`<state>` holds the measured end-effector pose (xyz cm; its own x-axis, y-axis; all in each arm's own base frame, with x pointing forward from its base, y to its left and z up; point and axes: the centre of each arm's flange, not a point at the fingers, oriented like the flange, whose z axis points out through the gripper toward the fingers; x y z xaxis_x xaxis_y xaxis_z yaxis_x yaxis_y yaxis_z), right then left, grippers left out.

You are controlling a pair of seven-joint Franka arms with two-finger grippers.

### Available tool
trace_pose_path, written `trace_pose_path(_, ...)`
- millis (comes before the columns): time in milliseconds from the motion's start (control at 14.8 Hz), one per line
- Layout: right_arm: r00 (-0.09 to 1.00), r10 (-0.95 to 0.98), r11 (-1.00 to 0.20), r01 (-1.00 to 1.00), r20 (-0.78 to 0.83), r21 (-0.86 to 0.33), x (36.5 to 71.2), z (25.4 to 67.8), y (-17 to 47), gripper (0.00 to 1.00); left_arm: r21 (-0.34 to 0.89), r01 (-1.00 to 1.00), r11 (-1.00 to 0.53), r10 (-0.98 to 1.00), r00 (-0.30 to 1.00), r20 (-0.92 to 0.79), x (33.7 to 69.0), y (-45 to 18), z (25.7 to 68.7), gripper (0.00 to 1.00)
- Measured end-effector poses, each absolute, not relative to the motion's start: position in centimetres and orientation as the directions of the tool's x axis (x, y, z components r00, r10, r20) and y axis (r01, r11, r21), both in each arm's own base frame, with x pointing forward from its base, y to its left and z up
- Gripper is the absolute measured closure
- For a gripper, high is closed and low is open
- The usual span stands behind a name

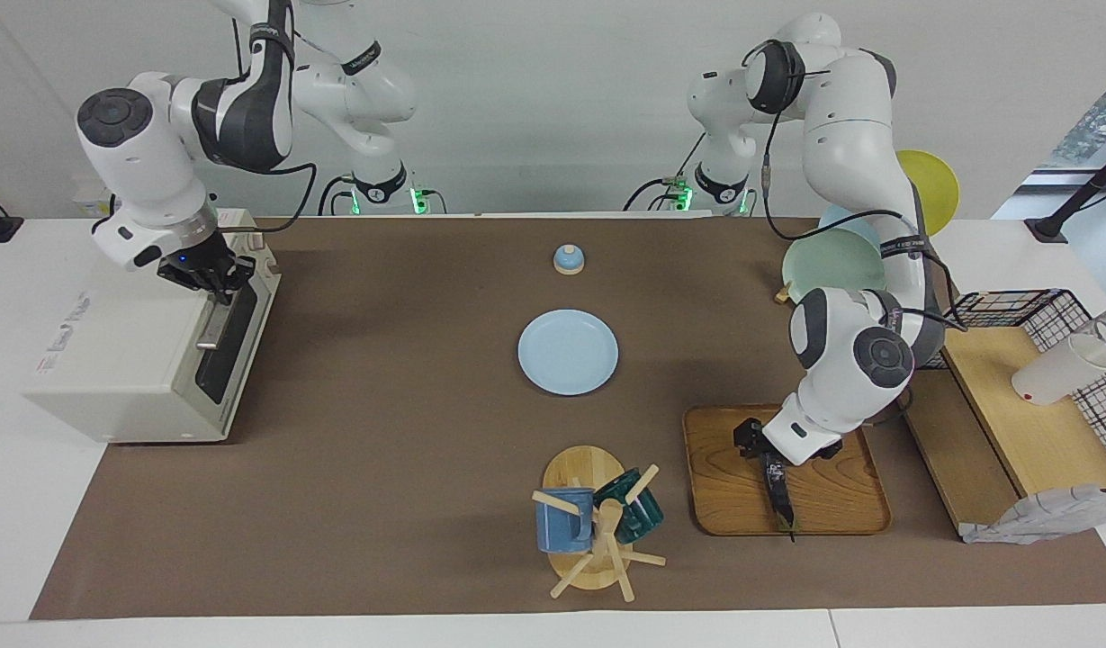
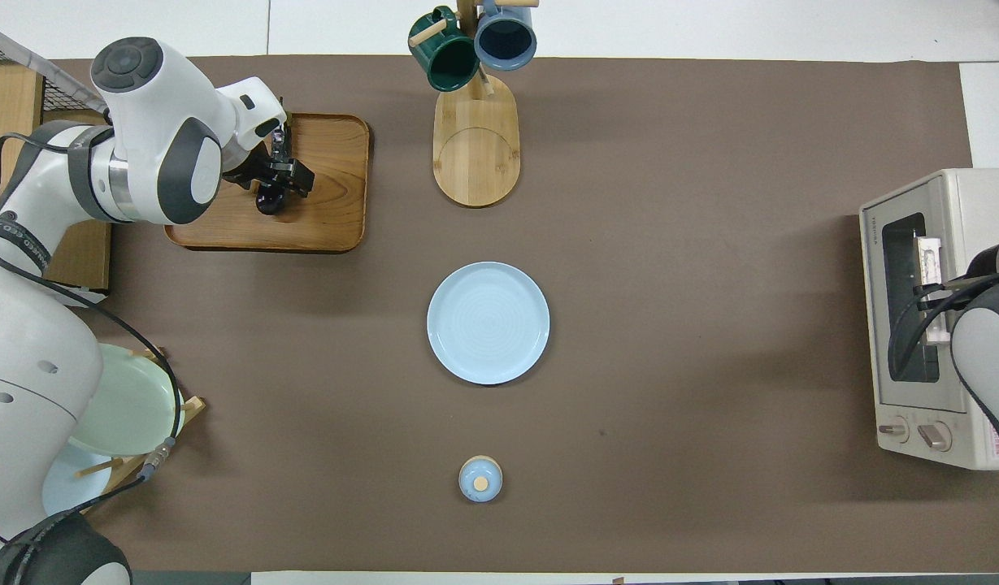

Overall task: Put eggplant into oven
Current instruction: 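Grasp the eggplant with the left gripper while the right gripper opens the oven, then carry the eggplant toward the plate while the right gripper comes to meet it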

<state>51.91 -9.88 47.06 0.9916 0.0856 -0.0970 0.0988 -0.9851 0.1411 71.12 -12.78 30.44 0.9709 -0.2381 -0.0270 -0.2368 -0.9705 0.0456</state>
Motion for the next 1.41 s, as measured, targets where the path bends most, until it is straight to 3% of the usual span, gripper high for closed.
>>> trace_pose_path(337,0.99,0.107,-0.983,0.12,-0.096,0.141,51.9,46.7,-9.0,0.99,0.043,-0.24,-0.97,-0.241,0.97,-0.027,71.1,-12.8,30.4,0.02)
trace_pose_path(472,0.987,0.127,-0.98,0.14,-0.099,0.14,52.0,46.4,-8.0,0.99,0.044,-0.24,-0.97,-0.242,0.97,-0.027,71.1,-12.9,30.4,0.18)
trace_pose_path(606,0.983,0.153,-0.977,0.166,-0.102,0.137,52.0,45.9,-6.6,0.99,0.044,-0.241,-0.97,-0.242,0.97,-0.027,71.1,-12.9,30.4,0.23)
trace_pose_path(809,0.979,0.184,-0.973,0.195,-0.093,0.122,52.0,45.0,-4.8,0.99,0.044,-0.241,-0.969,-0.243,0.969,-0.033,71.0,-12.9,30.8,0.57)
trace_pose_path(1145,0.971,0.229,-0.968,0.235,-0.069,0.089,52.5,41.6,-1.4,0.99,0.076,-0.176,-0.981,-0.179,0.983,-0.035,70.0,-13.2,36.7,0.57)
trace_pose_path(1415,0.972,0.225,-0.971,0.229,-0.062,0.071,53.0,37.9,0.6,0.99,0.105,-0.062,-0.993,-0.067,0.997,-0.047,65.9,-15.2,44.4,0.57)
